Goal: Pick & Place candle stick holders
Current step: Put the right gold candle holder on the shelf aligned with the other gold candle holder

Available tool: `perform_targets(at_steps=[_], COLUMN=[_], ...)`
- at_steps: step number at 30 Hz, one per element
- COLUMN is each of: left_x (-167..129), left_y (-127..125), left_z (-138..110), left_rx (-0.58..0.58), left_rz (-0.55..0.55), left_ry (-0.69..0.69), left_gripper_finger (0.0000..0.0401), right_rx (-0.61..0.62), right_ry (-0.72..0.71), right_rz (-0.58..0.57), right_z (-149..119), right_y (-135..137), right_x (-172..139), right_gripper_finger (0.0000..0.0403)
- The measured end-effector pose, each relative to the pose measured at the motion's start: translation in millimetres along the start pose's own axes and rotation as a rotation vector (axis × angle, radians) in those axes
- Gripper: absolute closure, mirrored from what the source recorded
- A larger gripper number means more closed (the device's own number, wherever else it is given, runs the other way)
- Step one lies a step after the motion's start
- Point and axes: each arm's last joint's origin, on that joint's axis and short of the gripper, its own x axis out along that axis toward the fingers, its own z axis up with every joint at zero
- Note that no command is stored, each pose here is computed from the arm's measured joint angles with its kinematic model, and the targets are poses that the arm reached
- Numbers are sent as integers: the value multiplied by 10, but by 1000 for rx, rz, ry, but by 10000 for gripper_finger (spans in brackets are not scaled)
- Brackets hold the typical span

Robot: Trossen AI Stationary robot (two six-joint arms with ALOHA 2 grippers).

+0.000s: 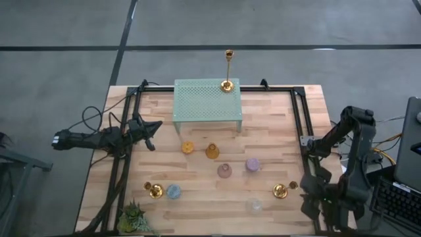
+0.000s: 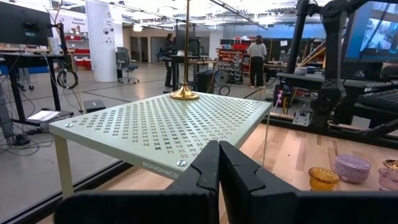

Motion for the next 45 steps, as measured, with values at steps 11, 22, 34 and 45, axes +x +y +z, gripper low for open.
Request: perform_targets(at_steps=[11,22,34,45], left_x=[0,0,0,0], left_y=[0,0,0,0], left_z=[-1,0,-1,0], left_rx=[0,0,0,0], left_rz=[0,0,0,0], left_ry=[0,0,0,0], left_gripper_finger=[391,391,391,391], right_rx=[-95,-91,-77,-75], right_ry=[-210,-372,-461,-464], right_rz=[-121,-136,-118,-115], right_z=[-185,-242,-224,-220], right_y=[227,286,287,283], right_x=[370,513,523,515], right_gripper_finger=[140,158,209,288])
